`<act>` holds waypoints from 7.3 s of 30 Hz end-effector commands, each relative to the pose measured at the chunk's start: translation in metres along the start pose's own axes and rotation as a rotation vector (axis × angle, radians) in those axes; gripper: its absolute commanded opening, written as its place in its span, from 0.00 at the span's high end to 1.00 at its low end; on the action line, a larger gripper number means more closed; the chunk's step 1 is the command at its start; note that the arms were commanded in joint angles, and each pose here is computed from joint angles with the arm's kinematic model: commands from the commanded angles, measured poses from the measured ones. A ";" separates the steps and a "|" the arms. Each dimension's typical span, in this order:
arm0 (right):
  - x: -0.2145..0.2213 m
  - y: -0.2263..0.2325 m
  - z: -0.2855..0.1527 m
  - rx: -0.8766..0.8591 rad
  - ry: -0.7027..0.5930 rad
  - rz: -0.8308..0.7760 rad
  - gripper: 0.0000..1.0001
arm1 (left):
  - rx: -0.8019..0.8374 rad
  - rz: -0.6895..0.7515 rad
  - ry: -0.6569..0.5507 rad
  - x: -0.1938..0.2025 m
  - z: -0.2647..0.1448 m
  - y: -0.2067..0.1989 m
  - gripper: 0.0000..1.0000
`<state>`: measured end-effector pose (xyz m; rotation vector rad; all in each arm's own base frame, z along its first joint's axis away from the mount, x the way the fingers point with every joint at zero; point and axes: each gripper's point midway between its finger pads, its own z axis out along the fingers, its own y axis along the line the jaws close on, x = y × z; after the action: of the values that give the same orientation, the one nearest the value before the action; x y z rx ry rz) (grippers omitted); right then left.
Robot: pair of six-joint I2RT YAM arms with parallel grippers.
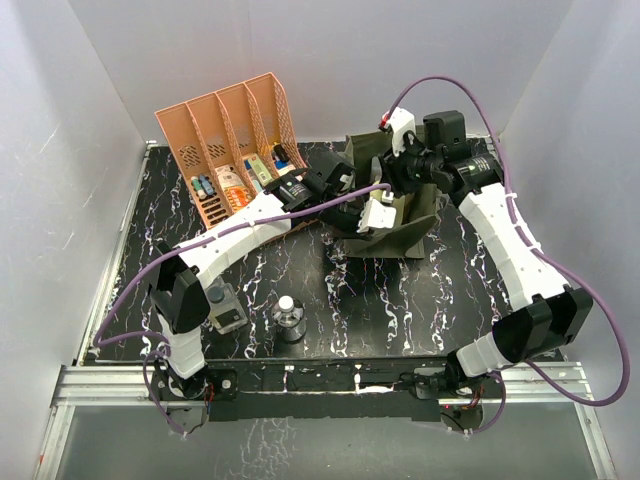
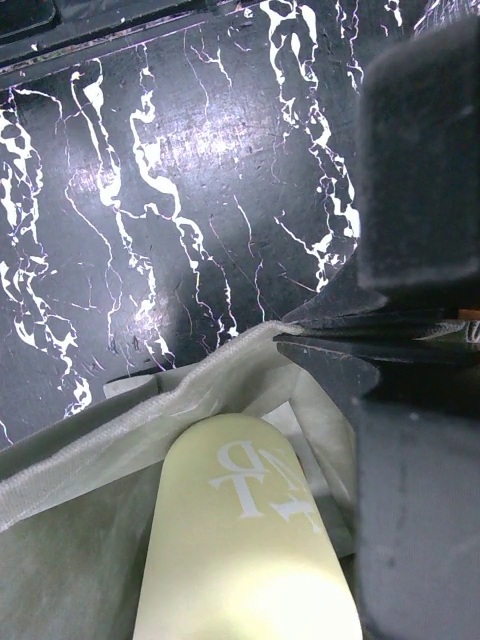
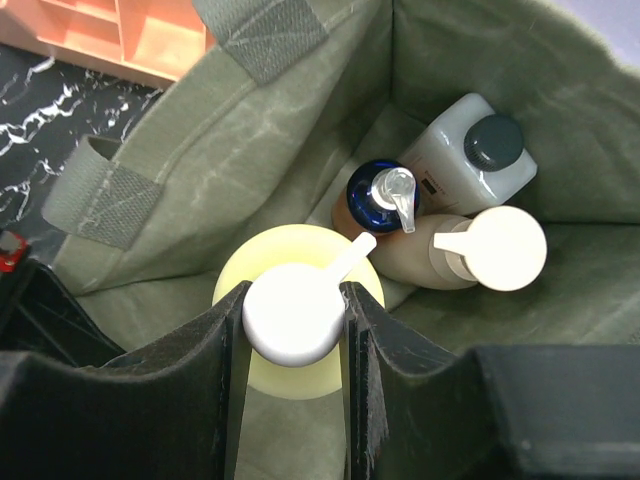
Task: Place the personal care products into the canvas bag
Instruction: Place the care product in the canvas bag, then pick up the care product from the center of the board, then place the care product in the canvas bag.
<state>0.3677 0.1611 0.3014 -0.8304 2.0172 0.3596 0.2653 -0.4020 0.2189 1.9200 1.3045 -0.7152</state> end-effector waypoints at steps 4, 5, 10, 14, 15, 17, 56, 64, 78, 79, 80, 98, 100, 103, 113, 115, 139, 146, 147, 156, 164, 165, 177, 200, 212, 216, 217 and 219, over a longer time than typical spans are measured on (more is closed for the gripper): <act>-0.042 -0.012 0.006 0.032 -0.196 -0.125 0.92 | 0.042 0.010 -0.048 -0.017 -0.017 -0.018 1.00; -0.039 -0.012 0.009 0.029 -0.195 -0.128 0.92 | 0.042 0.008 -0.053 -0.019 -0.018 -0.017 1.00; -0.031 -0.014 0.023 0.033 -0.212 -0.136 0.92 | 0.022 -0.007 -0.069 -0.026 -0.020 -0.012 1.00; -0.025 -0.016 0.033 0.032 -0.226 -0.114 0.92 | -0.003 -0.028 -0.090 -0.035 -0.023 -0.007 1.00; -0.025 -0.017 0.035 0.031 -0.235 -0.104 0.92 | -0.007 -0.031 -0.094 -0.037 -0.024 -0.005 1.00; -0.024 -0.017 0.039 0.025 -0.250 -0.088 0.92 | -0.017 -0.039 -0.096 -0.038 -0.025 -0.003 1.00; 0.037 -0.014 0.100 -0.041 -0.226 -0.045 0.92 | -0.075 -0.062 -0.142 -0.052 -0.036 0.013 1.00; 0.065 0.005 0.095 -0.109 -0.161 -0.017 0.89 | -0.100 -0.050 -0.172 -0.066 -0.040 0.023 1.00; 0.070 0.013 0.090 -0.146 -0.114 -0.001 0.58 | -0.067 -0.047 -0.143 -0.051 -0.034 0.012 1.00; 0.065 0.012 0.089 -0.145 -0.122 -0.006 0.56 | -0.063 -0.046 -0.138 -0.048 -0.033 0.011 1.00; 0.062 0.011 0.088 -0.145 -0.128 -0.009 0.55 | -0.059 -0.045 -0.134 -0.046 -0.033 0.009 1.00; 0.006 0.009 0.046 -0.122 -0.210 -0.024 0.29 | -0.046 -0.051 -0.116 -0.034 -0.028 0.001 1.00; -0.002 0.001 0.039 -0.086 -0.227 -0.023 0.29 | -0.047 -0.051 -0.119 -0.035 -0.028 0.001 1.00; -0.012 -0.015 0.030 -0.022 -0.244 0.008 0.28 | -0.049 -0.052 -0.122 -0.036 -0.029 0.002 1.00; -0.038 -0.047 0.000 0.089 -0.314 0.004 0.28 | -0.117 -0.107 -0.148 -0.051 -0.038 0.017 0.83; -0.042 -0.050 -0.006 0.106 -0.325 -0.005 0.28 | -0.152 -0.119 -0.150 -0.057 -0.044 0.022 0.64; -0.033 -0.050 -0.019 0.161 -0.335 -0.029 0.27 | -0.085 -0.099 0.198 0.039 -0.144 -0.134 0.03; -0.027 -0.048 -0.021 0.166 -0.322 -0.009 0.27 | 0.033 -0.161 0.201 0.058 -0.133 -0.169 0.05; -0.028 -0.047 -0.023 0.168 -0.323 -0.011 0.27 | 0.048 -0.167 0.200 0.059 -0.131 -0.172 0.05; -0.028 -0.044 -0.031 0.167 -0.318 -0.041 0.26 | 0.108 -0.215 0.232 0.082 -0.109 -0.179 0.17; -0.023 -0.042 -0.033 0.169 -0.307 -0.046 0.26 | 0.148 -0.213 0.233 0.092 -0.095 -0.182 0.35; -0.022 -0.042 -0.033 0.171 -0.306 -0.046 0.26 | 0.151 -0.212 0.233 0.094 -0.095 -0.184 0.36; -0.015 -0.039 -0.035 0.175 -0.300 -0.047 0.26 | 0.169 -0.239 0.226 0.098 -0.088 -0.188 0.59; -0.013 0.008 -0.080 -0.051 -0.145 -0.208 0.25 | -0.359 -0.389 -0.087 -0.024 -0.178 -0.013 1.00; 0.025 0.007 -0.058 -0.110 0.007 -0.214 0.27 | -0.585 -0.297 -0.264 -0.107 -0.234 0.084 1.00; 0.032 0.006 -0.049 -0.119 0.011 -0.198 0.32 | -0.627 -0.264 -0.350 -0.136 -0.249 0.101 1.00; 0.034 0.007 -0.048 -0.126 0.015 -0.193 0.35 | -0.637 -0.251 -0.371 -0.143 -0.253 0.105 1.00; 0.040 0.012 -0.045 -0.151 0.028 -0.184 0.39 | -0.647 -0.243 -0.415 -0.155 -0.258 0.111 1.00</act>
<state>0.3162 0.1254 0.2936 -1.0917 1.9653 0.3835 0.3455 -0.3073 0.4159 1.1615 1.6056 -0.6214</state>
